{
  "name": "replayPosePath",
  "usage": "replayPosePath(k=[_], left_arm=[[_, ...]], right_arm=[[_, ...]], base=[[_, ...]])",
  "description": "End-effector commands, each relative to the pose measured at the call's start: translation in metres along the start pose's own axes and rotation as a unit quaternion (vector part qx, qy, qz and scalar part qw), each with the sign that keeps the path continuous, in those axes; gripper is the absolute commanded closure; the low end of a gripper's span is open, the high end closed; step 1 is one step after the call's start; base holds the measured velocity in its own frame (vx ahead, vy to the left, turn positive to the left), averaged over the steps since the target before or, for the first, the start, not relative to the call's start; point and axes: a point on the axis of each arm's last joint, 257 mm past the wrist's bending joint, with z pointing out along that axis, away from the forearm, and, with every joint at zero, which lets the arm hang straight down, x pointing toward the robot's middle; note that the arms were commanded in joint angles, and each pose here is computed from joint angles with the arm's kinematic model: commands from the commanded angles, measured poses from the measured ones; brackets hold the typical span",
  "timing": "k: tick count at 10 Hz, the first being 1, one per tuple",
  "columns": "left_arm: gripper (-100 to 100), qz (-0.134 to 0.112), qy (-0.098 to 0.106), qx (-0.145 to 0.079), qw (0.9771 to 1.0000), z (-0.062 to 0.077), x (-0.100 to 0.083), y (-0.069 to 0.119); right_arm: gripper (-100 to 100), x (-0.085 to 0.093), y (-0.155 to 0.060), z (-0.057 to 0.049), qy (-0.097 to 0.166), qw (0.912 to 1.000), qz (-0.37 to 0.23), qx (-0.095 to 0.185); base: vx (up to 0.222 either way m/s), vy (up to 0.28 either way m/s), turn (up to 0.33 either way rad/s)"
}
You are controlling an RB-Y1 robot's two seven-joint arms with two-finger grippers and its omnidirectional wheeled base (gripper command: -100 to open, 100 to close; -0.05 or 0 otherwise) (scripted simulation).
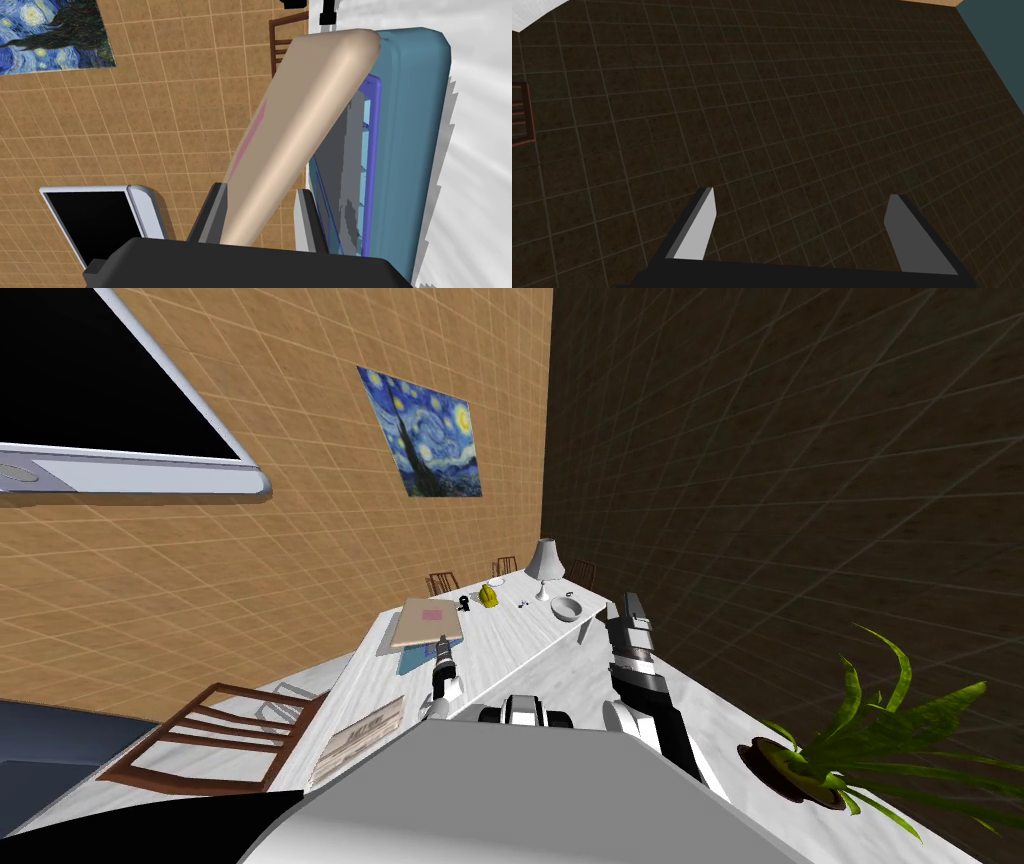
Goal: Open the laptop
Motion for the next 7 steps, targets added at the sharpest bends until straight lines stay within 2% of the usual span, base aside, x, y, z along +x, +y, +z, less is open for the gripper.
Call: replayPosePath(k=[1,2,3,4,5,6,7], left_arm=[[100,-0.02,-0.001,0.0,0.9998,-0.006,0.005,0.001],[-100,-0.027,-0.025,0.009,0.9993,0.001,0.0,-0.008],[-100,-0.025,-0.028,0.008,0.9993,0.0,-0.002,-0.007],[-100,-0.03,-0.048,0.018,0.9982,0.007,-0.005,-0.017],[-100,-0.026,-0.057,0.016,0.9979,0.007,-0.01,-0.016],[-100,-0.033,-0.076,0.025,0.9963,0.012,-0.012,-0.025],[-100,-0.028,-0.086,0.02,0.9957,0.012,-0.017,-0.023]], right_arm=[[0,0.0,0.0,0.0,0.0,1.0,0.0,0.0],[0,0.0,0.0,0.0,0.0,1.0,0.0,0.0],[0,0.0,0.0,0.0,0.0,1.0,0.0,0.0],[0,0.0,0.0,0.0,0.0,1.0,0.0,0.0],[0,0.0,0.0,0.0,0.0,1.0,0.0,0.0],[0,0.0,0.0,0.0,0.0,1.0,0.0,0.0],[0,0.0,0.0,0.0,0.0,1.0,0.0,0.0]], base=[[-0.002,0.04,-0.002],[-0.061,0.102,-0.357],[-0.086,0.119,-0.262],[-0.106,0.139,-0.407],[-0.109,0.131,-0.209],[-0.144,0.123,-0.329],[-0.13,0.11,-0.205]])
